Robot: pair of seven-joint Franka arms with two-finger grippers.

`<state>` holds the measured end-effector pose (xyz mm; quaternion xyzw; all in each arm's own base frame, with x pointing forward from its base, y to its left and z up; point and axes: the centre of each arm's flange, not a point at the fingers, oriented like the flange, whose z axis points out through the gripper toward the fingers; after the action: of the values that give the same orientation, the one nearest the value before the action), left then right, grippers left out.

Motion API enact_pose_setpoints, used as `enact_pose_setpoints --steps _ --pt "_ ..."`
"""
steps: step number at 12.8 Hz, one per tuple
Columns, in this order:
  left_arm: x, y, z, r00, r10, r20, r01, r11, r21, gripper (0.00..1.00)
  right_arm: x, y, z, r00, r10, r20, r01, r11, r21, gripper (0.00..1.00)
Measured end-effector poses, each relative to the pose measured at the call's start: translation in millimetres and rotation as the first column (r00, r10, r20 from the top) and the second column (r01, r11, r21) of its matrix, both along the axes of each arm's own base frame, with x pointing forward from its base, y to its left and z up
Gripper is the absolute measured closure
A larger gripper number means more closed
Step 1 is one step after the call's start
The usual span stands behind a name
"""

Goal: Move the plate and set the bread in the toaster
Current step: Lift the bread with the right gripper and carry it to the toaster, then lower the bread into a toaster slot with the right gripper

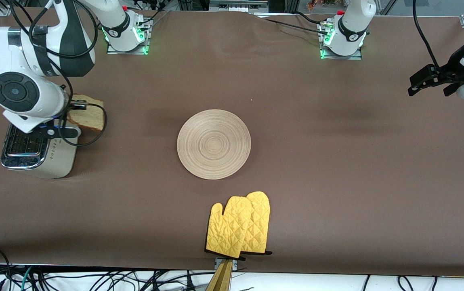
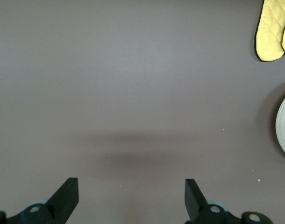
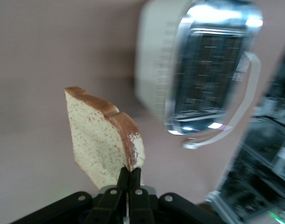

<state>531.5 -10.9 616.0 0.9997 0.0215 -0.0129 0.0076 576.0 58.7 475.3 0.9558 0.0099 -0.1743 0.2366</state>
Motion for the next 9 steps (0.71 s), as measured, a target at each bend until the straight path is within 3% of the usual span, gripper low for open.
enact_pose_setpoints --steps 3,6,9 --pt "0 3 2 1.0 0.01 0.004 -0.01 1.0 0.0 0.0 10 -47 21 0.999 0.021 0.027 -0.016 0.982 -0.19 0.97" --pt "1 3 4 1.0 0.011 0.009 -0.011 1.0 0.0 0.0 22 -78 22 0.999 0.026 0.029 -0.016 0.959 -0.283 0.97" --pt "1 3 4 1.0 0.01 0.008 -0.01 1.0 0.0 0.0 39 -102 -5 0.999 0.031 0.028 -0.021 0.952 -0.304 0.97"
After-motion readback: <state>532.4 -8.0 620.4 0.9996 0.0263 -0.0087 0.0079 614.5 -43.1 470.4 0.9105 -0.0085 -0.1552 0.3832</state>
